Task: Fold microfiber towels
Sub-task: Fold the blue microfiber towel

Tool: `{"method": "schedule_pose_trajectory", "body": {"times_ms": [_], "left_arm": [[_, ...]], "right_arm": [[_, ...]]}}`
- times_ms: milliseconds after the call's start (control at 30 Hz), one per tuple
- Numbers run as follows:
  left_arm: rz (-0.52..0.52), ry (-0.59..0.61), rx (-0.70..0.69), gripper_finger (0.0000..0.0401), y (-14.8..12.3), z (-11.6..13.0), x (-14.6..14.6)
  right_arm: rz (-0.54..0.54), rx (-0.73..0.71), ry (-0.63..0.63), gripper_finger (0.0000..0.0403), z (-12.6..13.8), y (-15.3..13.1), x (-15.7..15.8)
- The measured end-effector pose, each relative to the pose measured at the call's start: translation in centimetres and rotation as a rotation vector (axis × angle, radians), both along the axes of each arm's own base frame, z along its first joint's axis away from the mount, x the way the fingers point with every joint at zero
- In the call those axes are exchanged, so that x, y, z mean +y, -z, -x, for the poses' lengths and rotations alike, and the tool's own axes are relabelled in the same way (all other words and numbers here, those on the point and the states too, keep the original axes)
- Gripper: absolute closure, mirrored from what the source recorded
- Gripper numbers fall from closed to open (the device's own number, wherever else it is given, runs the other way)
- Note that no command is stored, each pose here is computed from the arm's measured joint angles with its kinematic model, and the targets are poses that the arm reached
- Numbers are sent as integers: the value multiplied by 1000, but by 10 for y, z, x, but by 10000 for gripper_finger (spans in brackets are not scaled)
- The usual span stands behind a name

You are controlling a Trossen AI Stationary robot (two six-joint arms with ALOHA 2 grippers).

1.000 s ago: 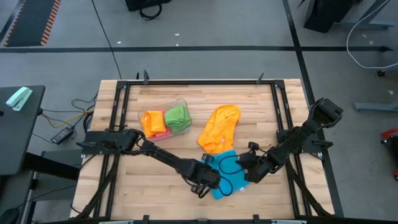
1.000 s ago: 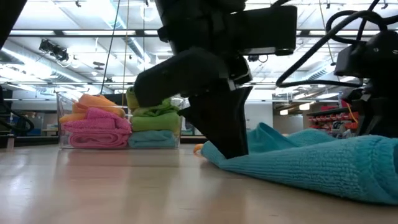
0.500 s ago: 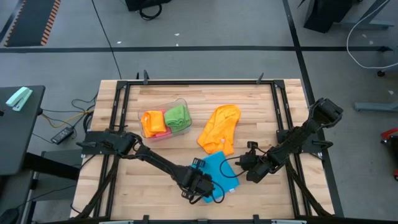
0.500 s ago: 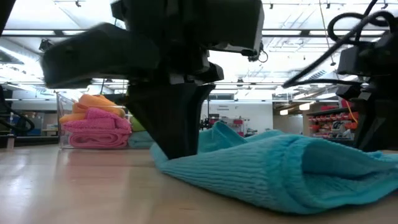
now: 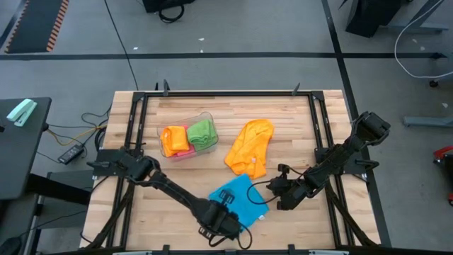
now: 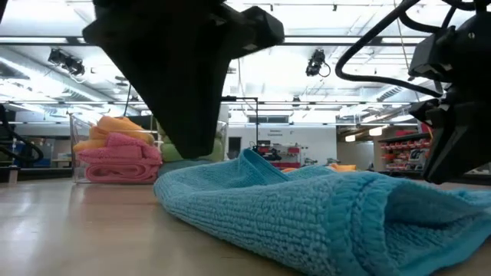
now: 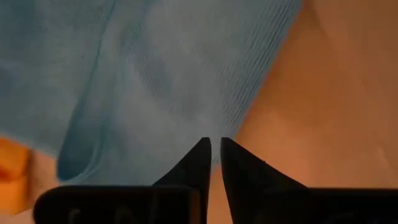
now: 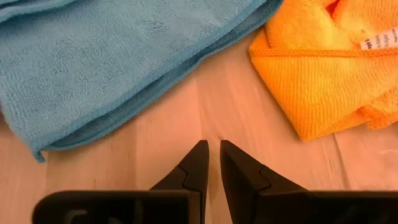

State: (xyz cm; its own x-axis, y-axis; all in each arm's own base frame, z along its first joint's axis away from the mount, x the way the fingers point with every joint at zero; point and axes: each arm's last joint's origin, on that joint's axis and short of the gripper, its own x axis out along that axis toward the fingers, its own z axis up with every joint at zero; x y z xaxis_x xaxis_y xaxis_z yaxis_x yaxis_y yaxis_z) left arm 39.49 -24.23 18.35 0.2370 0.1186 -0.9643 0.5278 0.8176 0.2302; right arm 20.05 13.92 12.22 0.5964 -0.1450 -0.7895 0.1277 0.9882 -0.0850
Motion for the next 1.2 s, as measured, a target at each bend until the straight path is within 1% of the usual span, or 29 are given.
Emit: {"method": "schedule_pose_trajectory", "body": {"times_ms": [67,133,233,400,633,733,800,867,1033,1100,1200], "left_arm": [[-66,33,-14,348,3,5,-4],[-135,51,-27,331,7,11,-9],[-178,82,-18,300,9,18,-13],[-187,87,-47,266,8,20,-19],[-177,103,-37,257,8,21,-20],[-163,150,-15,250,13,18,-20],[-162,184,11,236,22,16,-22],[-191,210,13,217,32,14,-23],[-281,221,-53,172,39,9,-24],[-293,208,-69,164,40,9,-25],[-292,205,-72,167,40,8,-25]], "right_arm": [[0,-1,0,354,0,0,0],[8,-9,6,354,0,0,0],[26,-32,30,354,-1,-1,-1],[50,-69,57,354,-2,-2,-2],[45,-101,54,354,-4,-4,0],[49,-106,60,354,-4,-4,0],[58,-113,66,354,-4,-4,-1],[66,-119,71,354,-5,-4,-1],[63,-124,80,354,-5,-4,-1],[61,-126,81,354,-5,-4,-1],[57,-131,80,354,-5,-4,0]]}}
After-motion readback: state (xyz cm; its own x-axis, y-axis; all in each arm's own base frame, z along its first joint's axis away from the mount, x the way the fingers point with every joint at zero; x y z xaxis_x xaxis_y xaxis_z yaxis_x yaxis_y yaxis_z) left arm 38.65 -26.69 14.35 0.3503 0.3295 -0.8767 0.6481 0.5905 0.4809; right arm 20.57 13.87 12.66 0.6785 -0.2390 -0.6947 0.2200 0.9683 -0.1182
